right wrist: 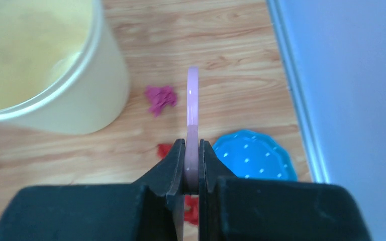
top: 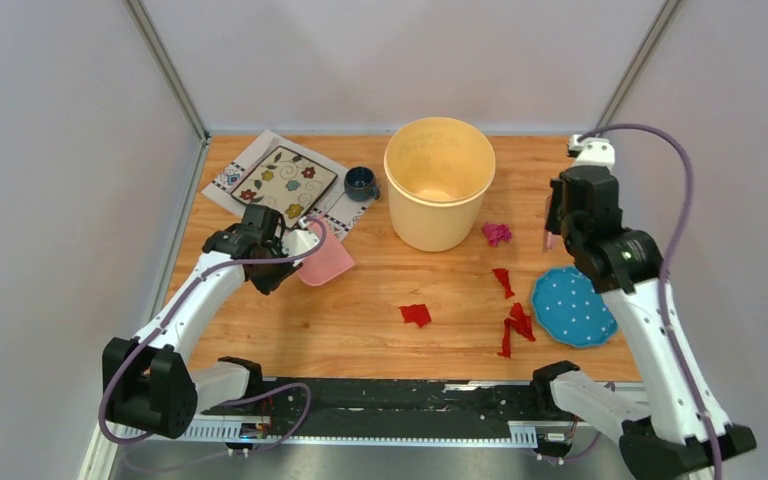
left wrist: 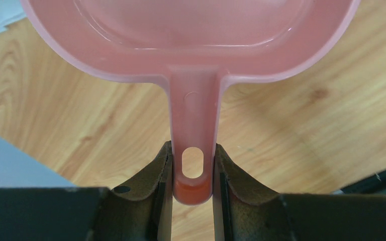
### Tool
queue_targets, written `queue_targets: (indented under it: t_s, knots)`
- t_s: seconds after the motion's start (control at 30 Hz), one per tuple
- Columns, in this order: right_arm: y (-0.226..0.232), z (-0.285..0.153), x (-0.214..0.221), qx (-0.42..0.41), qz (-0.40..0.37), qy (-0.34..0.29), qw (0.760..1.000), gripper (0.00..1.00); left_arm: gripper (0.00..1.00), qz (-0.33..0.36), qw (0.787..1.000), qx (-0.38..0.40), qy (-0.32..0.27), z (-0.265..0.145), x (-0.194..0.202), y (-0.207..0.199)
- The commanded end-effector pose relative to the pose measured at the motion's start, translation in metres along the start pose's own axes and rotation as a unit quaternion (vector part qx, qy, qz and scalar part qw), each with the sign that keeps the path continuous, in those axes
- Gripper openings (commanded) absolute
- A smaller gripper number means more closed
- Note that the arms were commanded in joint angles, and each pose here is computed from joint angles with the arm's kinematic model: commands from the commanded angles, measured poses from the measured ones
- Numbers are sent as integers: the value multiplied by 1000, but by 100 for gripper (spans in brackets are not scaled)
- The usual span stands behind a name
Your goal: Sweep away the paper scraps from the table
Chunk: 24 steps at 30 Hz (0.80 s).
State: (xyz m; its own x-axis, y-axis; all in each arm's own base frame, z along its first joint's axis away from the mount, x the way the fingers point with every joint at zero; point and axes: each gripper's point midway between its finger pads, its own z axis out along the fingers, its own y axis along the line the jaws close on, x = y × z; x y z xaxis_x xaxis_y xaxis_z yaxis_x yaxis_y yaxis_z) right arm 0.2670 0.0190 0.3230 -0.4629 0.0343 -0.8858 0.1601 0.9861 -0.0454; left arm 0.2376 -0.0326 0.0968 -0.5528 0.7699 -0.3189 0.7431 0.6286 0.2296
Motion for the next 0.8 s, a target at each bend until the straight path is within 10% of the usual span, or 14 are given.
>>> queue_targets:
  t_s: [0.0, 0.13, 0.4, 0.77]
  knots:
    - [-3, 86, 1, 53, -107, -8, 993, 0, 0, 14, 997, 77, 6, -5, 5, -36]
    - [16, 144, -25, 22, -155, -58, 986, 0, 0, 30, 996, 81, 23, 1, 19, -45]
    - [62, 219, -3, -117, -90, 44, 988, 0, 0, 31, 997, 68, 25, 6, 23, -43]
    - [79, 151, 101, -158, -10, 214, 964, 0, 0, 42, 996, 75, 25, 11, 14, -39]
